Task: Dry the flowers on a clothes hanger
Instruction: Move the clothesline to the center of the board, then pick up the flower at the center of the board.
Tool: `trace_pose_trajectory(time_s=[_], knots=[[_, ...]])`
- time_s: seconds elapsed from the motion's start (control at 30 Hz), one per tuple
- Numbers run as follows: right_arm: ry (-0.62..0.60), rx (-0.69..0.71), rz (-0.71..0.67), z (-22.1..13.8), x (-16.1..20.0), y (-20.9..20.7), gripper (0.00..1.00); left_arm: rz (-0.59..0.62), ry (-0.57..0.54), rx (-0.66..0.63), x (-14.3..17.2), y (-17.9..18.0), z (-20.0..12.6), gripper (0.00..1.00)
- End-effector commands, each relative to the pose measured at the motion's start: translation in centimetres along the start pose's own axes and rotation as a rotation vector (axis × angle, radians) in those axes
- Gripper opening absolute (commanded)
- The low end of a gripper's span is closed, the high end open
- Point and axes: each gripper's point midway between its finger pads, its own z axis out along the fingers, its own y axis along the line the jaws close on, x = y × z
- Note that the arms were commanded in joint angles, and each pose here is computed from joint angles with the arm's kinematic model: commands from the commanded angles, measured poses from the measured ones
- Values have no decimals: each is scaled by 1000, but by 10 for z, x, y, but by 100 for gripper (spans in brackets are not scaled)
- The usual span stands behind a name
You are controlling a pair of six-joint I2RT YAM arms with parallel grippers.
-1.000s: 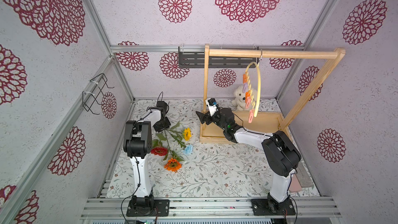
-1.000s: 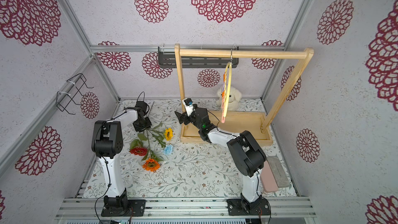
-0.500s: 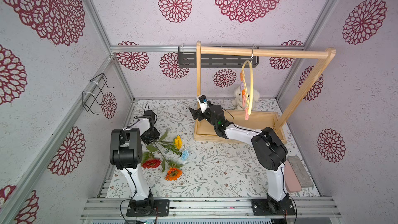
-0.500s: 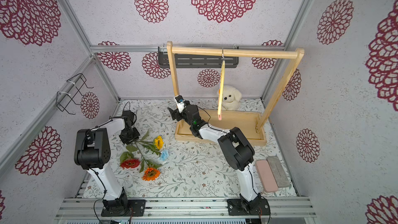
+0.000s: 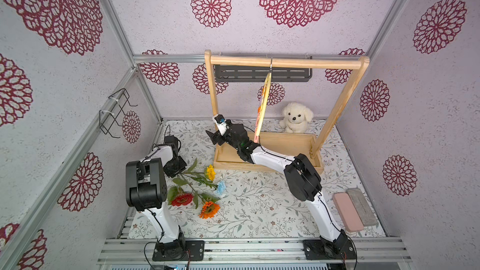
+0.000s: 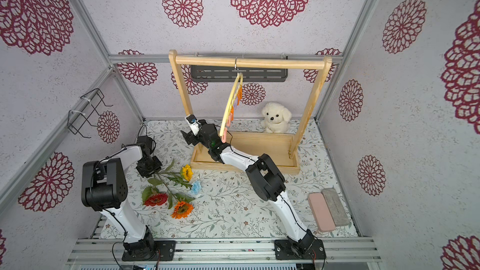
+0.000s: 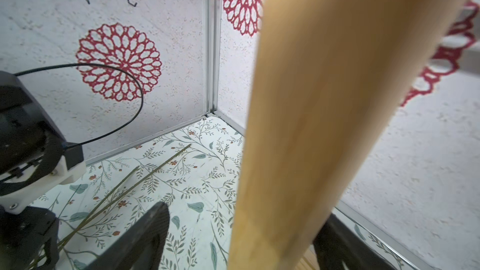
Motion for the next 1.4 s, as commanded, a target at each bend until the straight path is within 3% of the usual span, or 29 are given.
trace_pose_trajectory(time_s=[0.0, 0.13, 0.23, 0.4, 0.77, 0.93, 1.0, 1.13, 1.17, 1.27, 1.37], knots=[[-15, -159, -21, -4, -24, 49, 90, -14, -26, 64, -6, -5, -15, 37], [25, -340, 55, -24, -23, 73, 92, -29, -28, 102, -5, -7, -21, 38], [52, -401, 92, -47, -21, 82, 92, -35, -20, 152, -2, -14, -25, 39], [93, -374, 92, -87, -5, 78, 93, -41, 2, 214, 1, -25, -27, 44], [245, -331, 31, -149, 52, 76, 90, -35, -17, 182, -3, -19, -32, 67], [265, -345, 11, -168, 62, 88, 88, -1, -37, 149, -6, -8, -63, 83], [266, -330, -11, -175, 63, 90, 87, 7, -75, 113, -11, 3, -79, 85], [248, -273, -16, -188, 63, 83, 83, -54, -130, 73, -22, 29, -100, 82], [242, -266, -15, -191, 61, 82, 82, -80, -131, 64, -24, 36, -100, 78], [235, -252, -21, -202, 58, 78, 81, -128, -94, 75, -23, 44, -90, 54], [231, -239, -30, -213, 55, 75, 82, -138, -82, 68, -27, 44, -77, 50]])
